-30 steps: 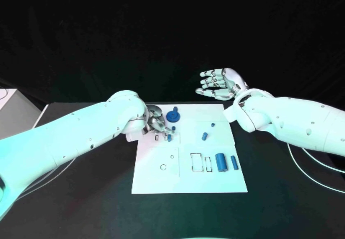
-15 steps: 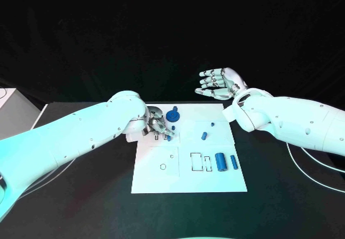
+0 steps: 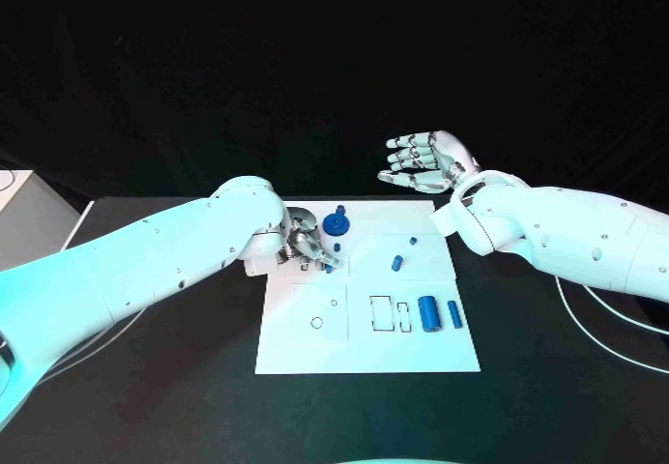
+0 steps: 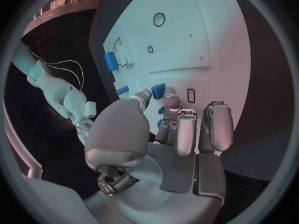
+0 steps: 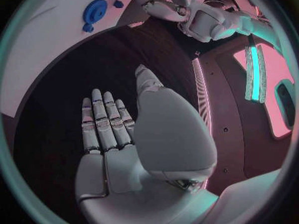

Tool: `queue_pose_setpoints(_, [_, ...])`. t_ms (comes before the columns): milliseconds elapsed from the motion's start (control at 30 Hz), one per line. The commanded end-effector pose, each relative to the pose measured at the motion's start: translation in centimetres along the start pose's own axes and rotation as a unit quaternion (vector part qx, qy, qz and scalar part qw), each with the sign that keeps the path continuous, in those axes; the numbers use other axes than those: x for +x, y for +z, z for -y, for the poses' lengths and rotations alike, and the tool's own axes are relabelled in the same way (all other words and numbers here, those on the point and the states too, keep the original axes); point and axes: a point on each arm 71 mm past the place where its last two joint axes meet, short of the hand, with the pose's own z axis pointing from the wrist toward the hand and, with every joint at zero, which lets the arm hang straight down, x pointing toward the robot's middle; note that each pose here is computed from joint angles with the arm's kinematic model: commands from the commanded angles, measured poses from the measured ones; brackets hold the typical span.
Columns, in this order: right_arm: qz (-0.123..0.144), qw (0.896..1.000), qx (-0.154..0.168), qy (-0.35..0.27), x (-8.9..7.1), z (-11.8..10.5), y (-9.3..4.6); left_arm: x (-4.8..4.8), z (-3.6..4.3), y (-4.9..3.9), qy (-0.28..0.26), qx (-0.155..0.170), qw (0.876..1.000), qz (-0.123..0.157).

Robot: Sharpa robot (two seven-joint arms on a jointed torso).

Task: Assemble the parts on the task board

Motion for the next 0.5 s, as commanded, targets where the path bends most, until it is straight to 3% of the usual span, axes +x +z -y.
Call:
queue_pose_setpoints(33, [-0.006, 1.000, -0.002, 0.000, 0.12, -0.04, 0.03, 0.27, 0.26, -0.02, 0.001, 0.005, 1.000, -0.013])
queue_pose_setpoints(500, [-0.008, 1.000, 0.000, 0.001, 0.27, -0.02, 0.09, 0.28, 0.31, 0.01, -0.013, 0.010, 1.000, -0.015])
